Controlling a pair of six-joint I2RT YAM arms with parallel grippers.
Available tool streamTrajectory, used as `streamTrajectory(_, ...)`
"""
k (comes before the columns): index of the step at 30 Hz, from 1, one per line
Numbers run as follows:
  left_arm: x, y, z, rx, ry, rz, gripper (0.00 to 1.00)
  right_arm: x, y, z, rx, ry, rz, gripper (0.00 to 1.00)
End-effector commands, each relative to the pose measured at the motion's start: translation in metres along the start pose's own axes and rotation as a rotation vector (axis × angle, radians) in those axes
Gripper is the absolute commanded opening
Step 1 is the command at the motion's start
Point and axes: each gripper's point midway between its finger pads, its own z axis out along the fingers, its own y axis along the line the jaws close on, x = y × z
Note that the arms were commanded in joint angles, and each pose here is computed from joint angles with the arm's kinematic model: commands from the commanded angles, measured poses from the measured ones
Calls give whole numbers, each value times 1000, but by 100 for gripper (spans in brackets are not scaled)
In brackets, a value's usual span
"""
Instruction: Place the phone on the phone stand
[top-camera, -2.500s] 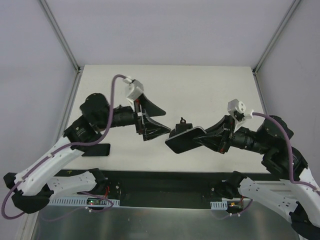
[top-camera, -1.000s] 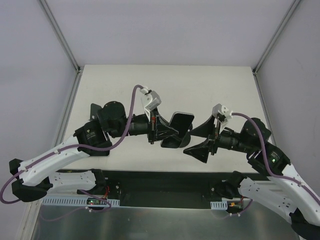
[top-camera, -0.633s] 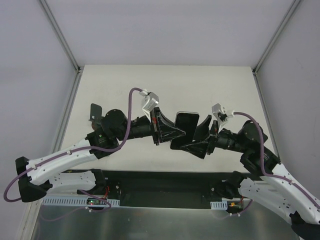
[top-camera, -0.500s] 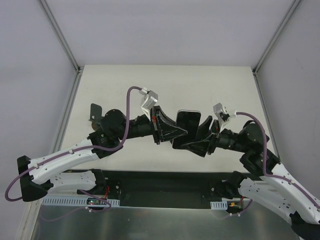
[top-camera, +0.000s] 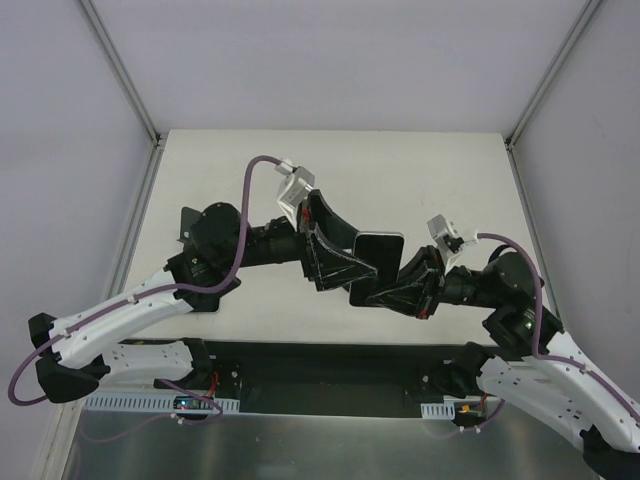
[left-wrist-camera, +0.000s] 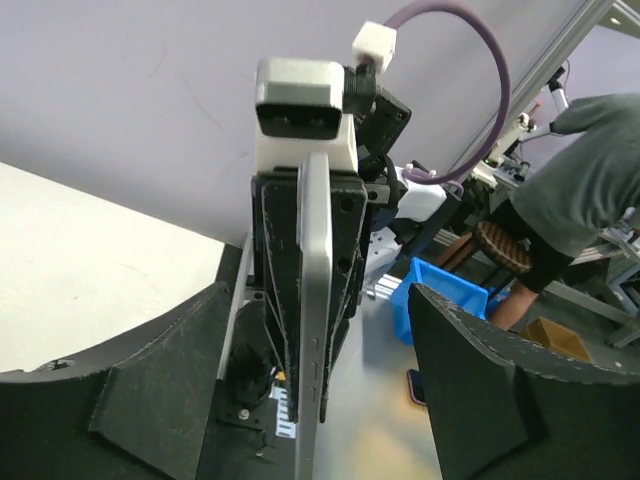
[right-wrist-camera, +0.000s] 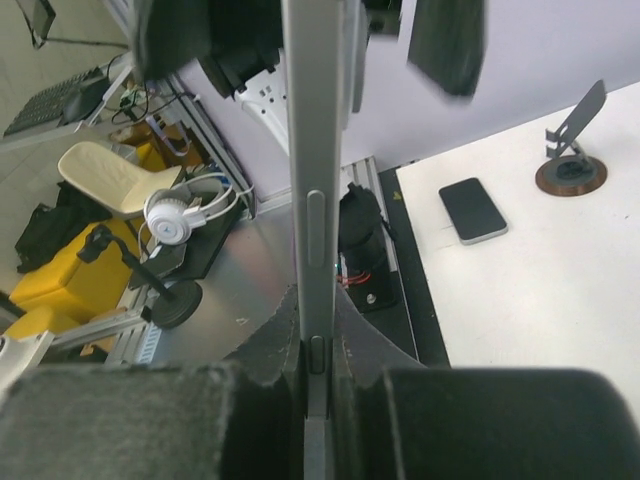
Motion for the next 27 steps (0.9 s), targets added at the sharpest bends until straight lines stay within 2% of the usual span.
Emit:
streamTrajectory(1, -22, -11, -15, 19, 13, -25, 68, -11, 25, -5, -105, 4, -100, 1)
streamTrajectory(3, -21, -8, -14, 33, 46, -62, 59, -9, 23, -4, -101, 16, -87, 1)
streamTrajectory(4, -20, -10, -13, 51, 68, -70, 44, -8, 21, -3, -94, 19, -80, 1)
streamTrajectory(7, -15, -5, -9, 43, 94, -88, 28, -6, 16, 0, -78, 28, -58, 1)
streamTrajectory(13, -5, 1, -4, 45, 138, -98, 20, -4, 6, 5, -40, 38, -28, 1)
streamTrajectory(14, -5, 0, -4, 50, 139, -90, 18, -4, 6, 5, -41, 39, -25, 1)
streamTrajectory(15, -5, 0, -5, 49, 141, -86, 10, -3, 5, 6, -42, 43, -17, 1)
streamTrajectory(18, -6, 2, -5, 38, 137, -66, 0, -2, 3, 7, -38, 52, -14, 1)
streamTrajectory(20, -7, 4, -8, 21, 133, -45, 0, -1, -4, 7, 6, 59, -7, 2)
streamTrajectory(21, -11, 12, -8, -33, 106, -36, 0, 2, -11, 5, 48, 72, 2, 22)
streamTrajectory(23, -14, 23, -17, -120, 84, 5, 0, 8, -40, -2, 225, 93, 7, 54)
streamTrajectory(24, -24, 30, -24, -186, 36, 31, 0, 8, -61, -9, 352, 83, 4, 74)
streamTrajectory(25, -24, 36, -28, -220, 22, 66, 0, 20, -75, -20, 439, 132, 11, 81)
streamTrajectory(27, -24, 42, -40, -274, 11, 95, 0, 22, -101, -38, 622, 141, 0, 95)
